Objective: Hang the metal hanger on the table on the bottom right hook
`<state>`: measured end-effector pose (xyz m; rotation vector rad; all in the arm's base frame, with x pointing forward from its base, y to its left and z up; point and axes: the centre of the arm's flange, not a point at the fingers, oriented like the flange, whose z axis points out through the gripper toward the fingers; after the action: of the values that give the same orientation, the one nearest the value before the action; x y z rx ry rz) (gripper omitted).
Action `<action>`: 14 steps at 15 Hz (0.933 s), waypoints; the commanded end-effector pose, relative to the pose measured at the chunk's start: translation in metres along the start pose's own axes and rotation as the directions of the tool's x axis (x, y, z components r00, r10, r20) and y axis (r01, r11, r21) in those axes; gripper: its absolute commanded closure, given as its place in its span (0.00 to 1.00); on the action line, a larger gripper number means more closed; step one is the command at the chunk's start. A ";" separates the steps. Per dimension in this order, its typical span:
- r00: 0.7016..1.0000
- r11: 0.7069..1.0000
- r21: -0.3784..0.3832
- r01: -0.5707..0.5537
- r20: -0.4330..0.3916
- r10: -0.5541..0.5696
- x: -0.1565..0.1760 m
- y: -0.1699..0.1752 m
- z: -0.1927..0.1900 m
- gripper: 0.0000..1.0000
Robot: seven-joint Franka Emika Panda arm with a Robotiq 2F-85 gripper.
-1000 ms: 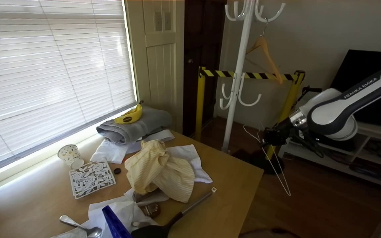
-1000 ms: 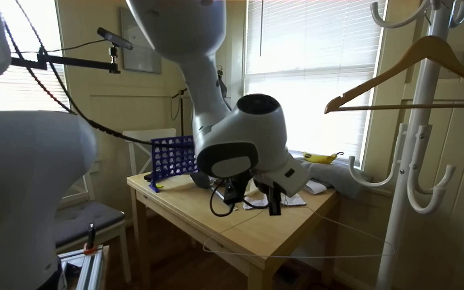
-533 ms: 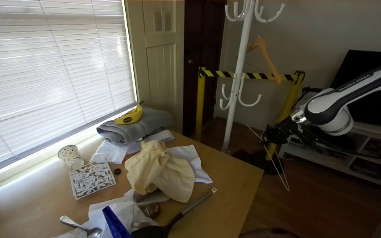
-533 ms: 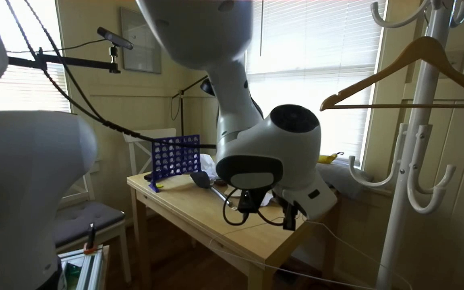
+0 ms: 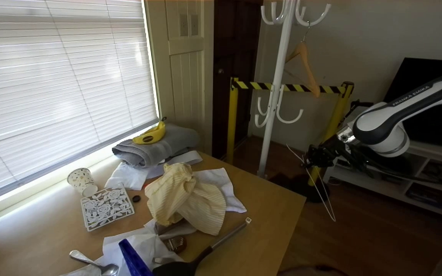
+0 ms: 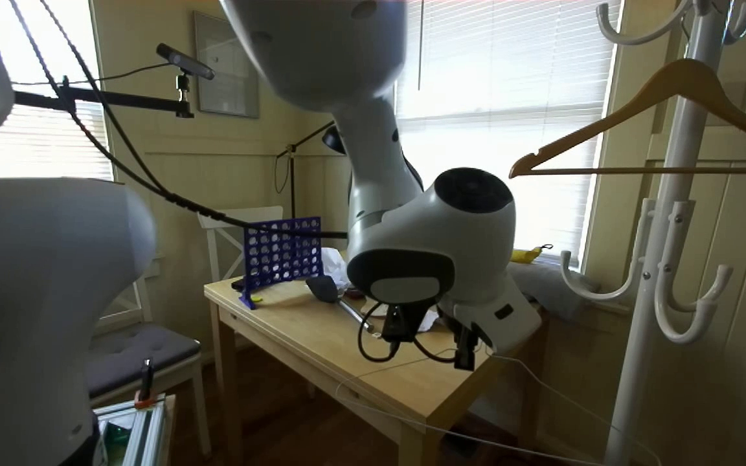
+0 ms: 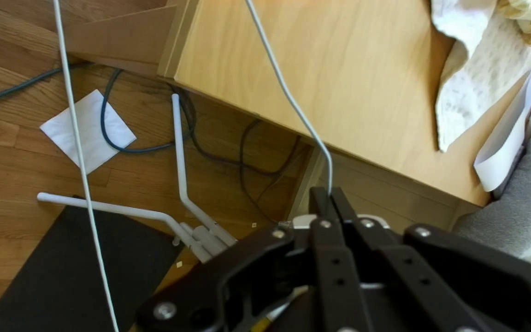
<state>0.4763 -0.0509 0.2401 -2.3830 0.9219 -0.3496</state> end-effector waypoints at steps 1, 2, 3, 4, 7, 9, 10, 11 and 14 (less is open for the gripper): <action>0.999 0.999 0.016 -0.035 -0.020 0.035 0.035 0.010 -0.010 0.99; 0.998 0.999 0.022 -0.046 -0.032 0.047 0.047 0.014 -0.014 0.99; 0.995 0.997 0.032 -0.071 -0.062 0.073 0.063 0.018 -0.021 0.99; 0.992 0.995 0.041 -0.089 -0.081 0.092 0.076 0.024 -0.026 0.99; 0.977 0.984 0.068 -0.167 -0.122 0.174 0.123 0.037 -0.040 0.99; 0.964 0.971 0.094 -0.219 -0.130 0.230 0.145 0.039 -0.044 0.99; 0.959 0.965 0.104 -0.242 -0.128 0.254 0.154 0.040 -0.044 0.99; 0.951 0.957 0.117 -0.266 -0.128 0.280 0.163 0.038 -0.046 0.99; 0.956 0.956 0.139 -0.258 -0.106 0.274 0.180 0.028 -0.043 0.99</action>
<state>0.5403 -0.2036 0.2676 -2.1725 1.2417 -0.4686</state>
